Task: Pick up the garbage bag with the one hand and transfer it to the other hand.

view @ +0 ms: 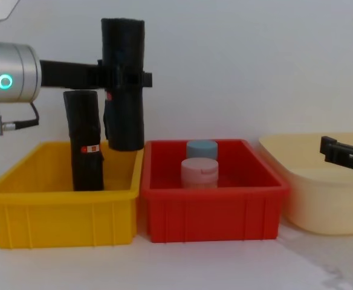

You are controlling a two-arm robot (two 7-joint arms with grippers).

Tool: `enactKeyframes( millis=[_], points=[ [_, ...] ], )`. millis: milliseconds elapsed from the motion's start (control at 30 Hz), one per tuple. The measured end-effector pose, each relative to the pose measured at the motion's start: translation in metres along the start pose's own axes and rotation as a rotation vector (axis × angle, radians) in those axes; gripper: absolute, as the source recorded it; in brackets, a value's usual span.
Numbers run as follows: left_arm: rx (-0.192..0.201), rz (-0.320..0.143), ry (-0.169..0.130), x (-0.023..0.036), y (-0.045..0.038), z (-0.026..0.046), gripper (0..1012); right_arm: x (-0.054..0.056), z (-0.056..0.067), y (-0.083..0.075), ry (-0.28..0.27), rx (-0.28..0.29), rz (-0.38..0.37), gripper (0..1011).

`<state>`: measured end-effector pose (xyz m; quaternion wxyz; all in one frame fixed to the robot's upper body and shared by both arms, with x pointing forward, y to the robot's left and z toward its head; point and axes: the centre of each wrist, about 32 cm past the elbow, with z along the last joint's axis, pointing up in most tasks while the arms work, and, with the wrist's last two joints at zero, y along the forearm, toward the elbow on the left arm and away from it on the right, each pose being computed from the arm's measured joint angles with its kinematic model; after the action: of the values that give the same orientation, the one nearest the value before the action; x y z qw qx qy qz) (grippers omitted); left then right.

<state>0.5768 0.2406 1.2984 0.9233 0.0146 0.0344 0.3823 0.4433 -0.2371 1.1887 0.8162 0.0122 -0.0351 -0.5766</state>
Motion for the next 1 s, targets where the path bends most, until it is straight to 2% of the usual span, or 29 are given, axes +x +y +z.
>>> enactKeyframes(
  millis=[167,333,667,867,1000],
  points=[
    [-0.006,-0.023,-0.005,0.0023,-0.0055,0.0054,439,0.000,0.000,0.000,0.000,0.000,0.000,1004],
    [-0.005,-0.042,-0.003,0.0029,-0.0110,0.0056,439,0.000,0.000,0.000,0.000,0.000,0.000,1005],
    [0.007,-0.102,0.027,0.0022,-0.0308,-0.0040,439,0.000,0.000,0.000,0.000,0.000,0.000,1004],
    [-0.001,-0.137,0.042,0.0006,-0.0437,-0.0102,439,0.000,0.000,0.000,0.000,0.000,0.000,1004],
    [-0.015,-0.158,0.044,-0.0001,-0.0505,-0.0119,439,0.000,0.000,0.000,0.000,0.000,0.000,1005]
  ],
)
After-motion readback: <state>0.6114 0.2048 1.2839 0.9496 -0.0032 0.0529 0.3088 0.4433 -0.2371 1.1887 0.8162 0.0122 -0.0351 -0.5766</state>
